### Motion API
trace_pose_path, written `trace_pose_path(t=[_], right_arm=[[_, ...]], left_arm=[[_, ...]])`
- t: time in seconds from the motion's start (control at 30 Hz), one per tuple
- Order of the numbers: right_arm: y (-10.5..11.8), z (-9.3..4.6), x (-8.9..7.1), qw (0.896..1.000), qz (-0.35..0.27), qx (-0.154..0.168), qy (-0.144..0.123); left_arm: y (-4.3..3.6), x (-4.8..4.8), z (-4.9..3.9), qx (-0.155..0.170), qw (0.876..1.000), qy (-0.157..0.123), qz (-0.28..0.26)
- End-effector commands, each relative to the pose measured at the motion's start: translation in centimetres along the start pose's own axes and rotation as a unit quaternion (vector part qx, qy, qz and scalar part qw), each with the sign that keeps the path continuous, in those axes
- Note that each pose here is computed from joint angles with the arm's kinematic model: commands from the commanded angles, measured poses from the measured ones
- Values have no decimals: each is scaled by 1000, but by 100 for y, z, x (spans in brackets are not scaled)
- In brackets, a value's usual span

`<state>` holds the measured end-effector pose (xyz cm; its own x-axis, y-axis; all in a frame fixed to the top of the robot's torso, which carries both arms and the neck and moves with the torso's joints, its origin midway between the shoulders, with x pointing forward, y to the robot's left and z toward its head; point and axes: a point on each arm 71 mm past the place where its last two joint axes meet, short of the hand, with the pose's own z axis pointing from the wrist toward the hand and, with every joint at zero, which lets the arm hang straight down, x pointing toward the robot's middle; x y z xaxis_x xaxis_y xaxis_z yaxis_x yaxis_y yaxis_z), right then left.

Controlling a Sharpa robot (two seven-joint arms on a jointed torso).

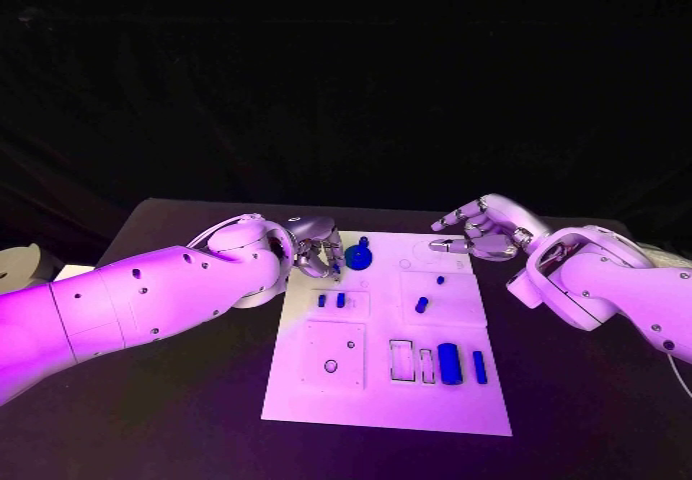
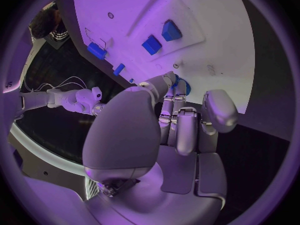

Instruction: Assemble the parts on the task board

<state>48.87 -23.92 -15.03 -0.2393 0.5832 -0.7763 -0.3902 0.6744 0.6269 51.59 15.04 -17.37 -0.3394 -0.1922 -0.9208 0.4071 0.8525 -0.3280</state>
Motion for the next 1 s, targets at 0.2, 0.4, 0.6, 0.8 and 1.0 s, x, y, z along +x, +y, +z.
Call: trace_pose_path(t=[0.2, 0.4, 0.6, 0.8, 1.0], right_arm=[[8, 2, 14, 1000, 0, -5, 6], [10, 4, 14, 1000, 0, -7, 5], [11, 4, 15, 1000, 1, -7, 5], [12, 4, 16, 1000, 1, -7, 6], [10, 3, 15, 1000, 1, -7, 6]], left_arm=[[3, 71, 16, -6, 1000, 19, -4], [3, 101, 21, -7, 1000, 24, -5], [8, 115, 29, -13, 1000, 27, -4], [23, 154, 45, -22, 999, 30, -5], [23, 181, 46, -22, 999, 36, -5]])
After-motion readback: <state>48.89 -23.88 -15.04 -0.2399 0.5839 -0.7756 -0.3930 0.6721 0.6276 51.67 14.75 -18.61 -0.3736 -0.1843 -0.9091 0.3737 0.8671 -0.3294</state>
